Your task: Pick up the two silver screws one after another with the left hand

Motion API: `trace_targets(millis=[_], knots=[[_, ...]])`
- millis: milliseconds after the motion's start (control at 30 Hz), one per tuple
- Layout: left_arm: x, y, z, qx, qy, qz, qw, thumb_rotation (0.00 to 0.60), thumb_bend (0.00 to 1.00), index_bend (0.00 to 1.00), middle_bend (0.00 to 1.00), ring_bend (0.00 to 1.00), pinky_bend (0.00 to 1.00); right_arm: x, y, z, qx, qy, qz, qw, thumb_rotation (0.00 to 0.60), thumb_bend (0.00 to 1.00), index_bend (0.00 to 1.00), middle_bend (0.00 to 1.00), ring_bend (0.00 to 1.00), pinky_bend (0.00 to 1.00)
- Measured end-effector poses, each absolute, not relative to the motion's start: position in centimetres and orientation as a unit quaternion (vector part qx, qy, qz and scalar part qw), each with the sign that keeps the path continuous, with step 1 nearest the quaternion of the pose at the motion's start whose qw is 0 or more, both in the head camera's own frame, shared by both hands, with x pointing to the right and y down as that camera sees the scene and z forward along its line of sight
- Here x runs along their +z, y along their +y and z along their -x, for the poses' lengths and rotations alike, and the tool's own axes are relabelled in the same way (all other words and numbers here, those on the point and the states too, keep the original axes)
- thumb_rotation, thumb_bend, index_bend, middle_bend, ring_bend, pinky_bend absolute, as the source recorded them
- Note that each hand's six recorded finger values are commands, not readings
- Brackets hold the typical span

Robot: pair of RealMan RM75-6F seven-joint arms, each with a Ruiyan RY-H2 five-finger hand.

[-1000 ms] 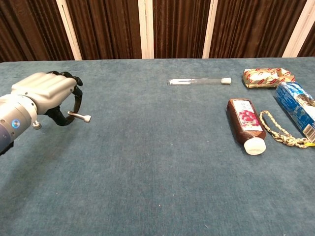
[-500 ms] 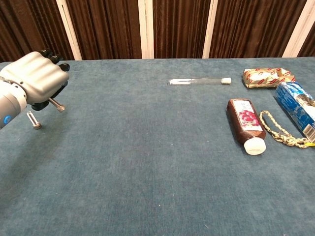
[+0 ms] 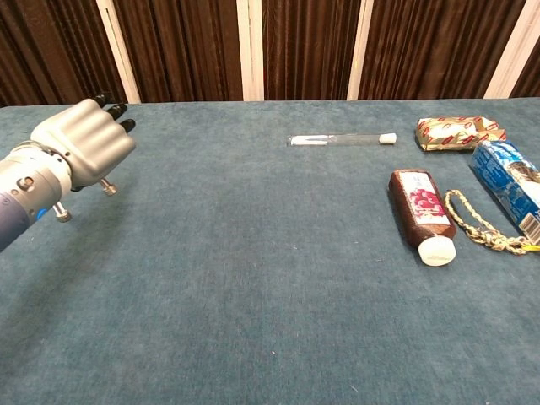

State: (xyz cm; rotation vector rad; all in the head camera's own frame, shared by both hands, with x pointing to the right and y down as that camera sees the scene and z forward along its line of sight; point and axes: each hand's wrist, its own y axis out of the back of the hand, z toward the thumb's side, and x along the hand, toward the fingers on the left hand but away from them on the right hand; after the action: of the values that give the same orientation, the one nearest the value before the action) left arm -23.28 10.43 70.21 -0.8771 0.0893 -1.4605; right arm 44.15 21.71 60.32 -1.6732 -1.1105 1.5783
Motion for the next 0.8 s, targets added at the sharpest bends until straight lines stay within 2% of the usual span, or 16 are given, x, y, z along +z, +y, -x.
trace_targets(millis=[267,800], knots=[[71.3,10.3,22.1,-0.637,0.017,0.365,0.679,0.6,0.55,0.58,0.1,0.0,0.0,60.2,21.7,-44.2,0.591,-0.418,0.626,0.289,0.6,0.15,0.13,0.09,0.05,0.0],[73.1,10.9,20.5,-0.638,-0.001,0.371,0.675,0.6,0.55,0.57,0.1,0.0,0.0,60.3,21.7,-44.3,0.591,-0.418,0.627,0.288,0.6,0.15,0.13,0.09,0.05,0.0]])
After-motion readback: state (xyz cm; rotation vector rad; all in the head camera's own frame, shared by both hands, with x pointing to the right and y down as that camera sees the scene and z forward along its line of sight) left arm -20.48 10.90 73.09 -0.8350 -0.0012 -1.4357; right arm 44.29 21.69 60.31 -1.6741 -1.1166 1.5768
